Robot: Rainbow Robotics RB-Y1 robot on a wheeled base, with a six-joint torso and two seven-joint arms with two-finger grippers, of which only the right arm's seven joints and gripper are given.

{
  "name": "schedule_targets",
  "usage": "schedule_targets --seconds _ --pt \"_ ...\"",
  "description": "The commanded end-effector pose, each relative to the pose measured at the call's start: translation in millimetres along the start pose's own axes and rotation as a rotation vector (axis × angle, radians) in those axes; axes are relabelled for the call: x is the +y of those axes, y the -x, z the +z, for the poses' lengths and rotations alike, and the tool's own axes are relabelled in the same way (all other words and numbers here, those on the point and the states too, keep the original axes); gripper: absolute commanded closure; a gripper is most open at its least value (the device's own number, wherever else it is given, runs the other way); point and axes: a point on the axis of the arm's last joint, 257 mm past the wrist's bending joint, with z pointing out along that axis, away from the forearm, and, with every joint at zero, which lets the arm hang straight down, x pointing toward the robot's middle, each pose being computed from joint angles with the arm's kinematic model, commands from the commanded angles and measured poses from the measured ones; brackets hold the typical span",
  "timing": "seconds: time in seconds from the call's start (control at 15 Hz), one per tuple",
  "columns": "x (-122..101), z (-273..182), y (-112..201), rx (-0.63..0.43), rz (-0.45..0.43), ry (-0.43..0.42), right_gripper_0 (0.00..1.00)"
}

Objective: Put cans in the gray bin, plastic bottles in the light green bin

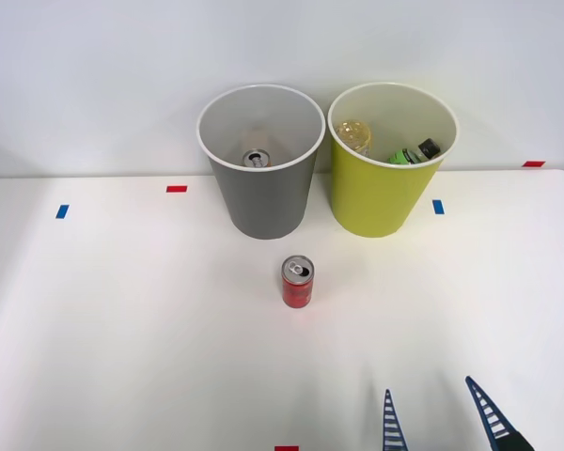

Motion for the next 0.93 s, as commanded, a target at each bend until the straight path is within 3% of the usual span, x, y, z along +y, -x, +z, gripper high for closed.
schedule_targets --seconds 0.07,0.93 --pt "0.3 0.0 -0.4 0.001 -0.001 0.001 0.0" --pt "0.3 0.0 -0.4 0.001 -0.001 0.001 0.0"
